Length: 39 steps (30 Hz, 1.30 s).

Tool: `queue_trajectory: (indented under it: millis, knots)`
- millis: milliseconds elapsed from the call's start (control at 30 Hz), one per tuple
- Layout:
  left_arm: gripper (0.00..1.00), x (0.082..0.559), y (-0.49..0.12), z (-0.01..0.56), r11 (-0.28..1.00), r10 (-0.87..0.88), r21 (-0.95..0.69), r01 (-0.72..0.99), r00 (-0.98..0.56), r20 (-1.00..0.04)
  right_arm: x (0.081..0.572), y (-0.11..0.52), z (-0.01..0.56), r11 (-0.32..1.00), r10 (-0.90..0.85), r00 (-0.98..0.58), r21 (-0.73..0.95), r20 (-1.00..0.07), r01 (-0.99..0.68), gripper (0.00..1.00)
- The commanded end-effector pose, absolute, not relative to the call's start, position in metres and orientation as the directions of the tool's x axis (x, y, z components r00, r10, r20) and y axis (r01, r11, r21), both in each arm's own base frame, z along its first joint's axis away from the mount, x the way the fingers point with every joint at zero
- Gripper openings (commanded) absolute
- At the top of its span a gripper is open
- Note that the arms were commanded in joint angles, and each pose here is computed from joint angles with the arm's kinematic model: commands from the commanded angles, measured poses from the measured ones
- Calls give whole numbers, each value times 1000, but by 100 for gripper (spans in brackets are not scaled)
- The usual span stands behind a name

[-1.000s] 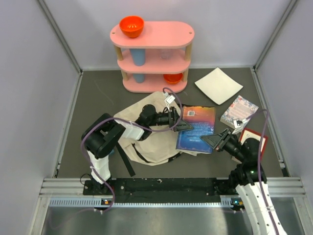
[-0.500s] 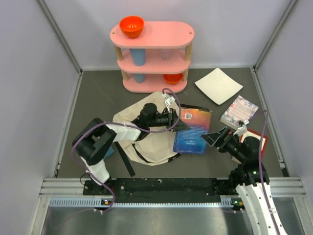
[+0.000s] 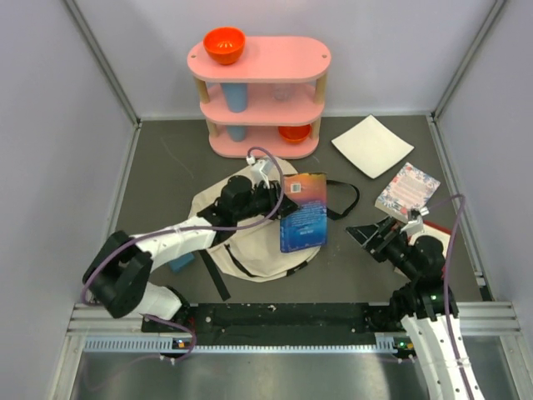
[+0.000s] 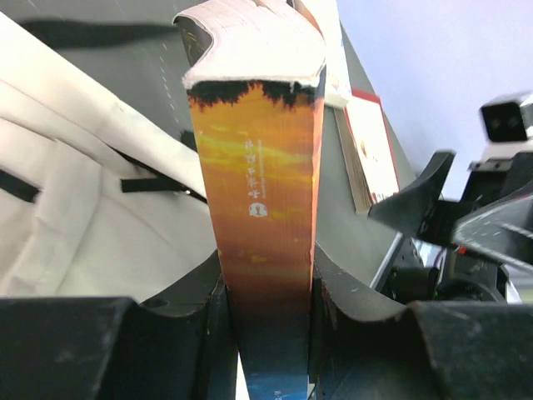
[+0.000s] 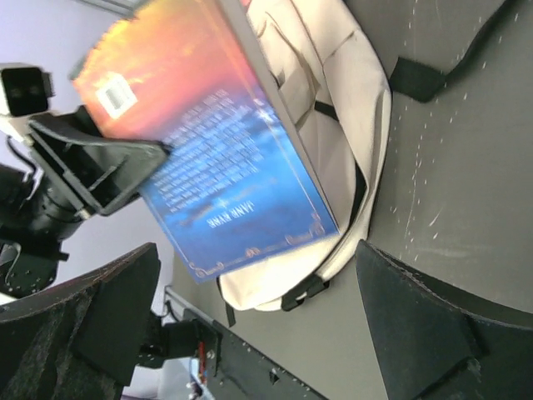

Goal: Pack the student bag
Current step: Pick up the book from the center of the board.

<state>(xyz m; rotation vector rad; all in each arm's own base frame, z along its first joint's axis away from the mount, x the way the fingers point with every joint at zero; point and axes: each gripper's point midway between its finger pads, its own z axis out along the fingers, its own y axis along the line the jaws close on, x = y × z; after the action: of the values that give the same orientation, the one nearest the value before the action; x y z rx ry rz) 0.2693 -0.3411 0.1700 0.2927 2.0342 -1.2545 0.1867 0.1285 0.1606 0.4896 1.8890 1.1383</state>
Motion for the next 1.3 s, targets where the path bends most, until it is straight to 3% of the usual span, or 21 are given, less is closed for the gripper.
queue_trajectory:
  millis: [0, 167, 300, 467, 600, 700, 867, 967, 1100, 1267]
  knots:
    - [0, 291, -319, 268, 479, -425, -650, 590, -492, -760, 188, 142, 174, 402, 707, -592, 908, -388, -115, 99]
    - [0, 290, -308, 282, 496, -450, -642, 585, -459, -766, 192, 152, 171, 506, 645, -624, 858, -441, -84, 99]
    - [0, 290, -288, 282, 574, -447, -612, 545, -418, -791, 214, 148, 174, 660, 579, -601, 750, -550, -51, 99]
    - [0, 290, -258, 297, 650, -480, -584, 485, -333, -811, 256, 142, 243, 755, 536, -536, 654, -652, -42, 99]
    - [0, 297, -233, 301, 712, -514, -586, 388, -280, -810, 273, 151, 265, 669, 646, -501, 743, -576, 7, 99]
    - [0, 300, -218, 313, 723, -536, -588, 363, -242, -809, 262, 188, 262, 529, 699, -515, 843, -497, -94, 99]
    - [0, 298, -207, 314, 718, -575, -619, 318, -230, -785, 239, 235, 238, 477, 676, -561, 864, -479, -162, 99]
    - [0, 295, -203, 318, 696, -604, -637, 333, -208, -769, 228, 255, 234, 465, 685, -555, 870, -472, -166, 99]
    - [0, 289, -197, 325, 689, -617, -639, 343, -185, -765, 219, 284, 237, 302, 742, -573, 937, -347, -176, 99]
    - [0, 281, -202, 339, 644, -636, -652, 400, -193, -747, 218, 313, 230, 188, 737, -628, 968, -251, -166, 99]
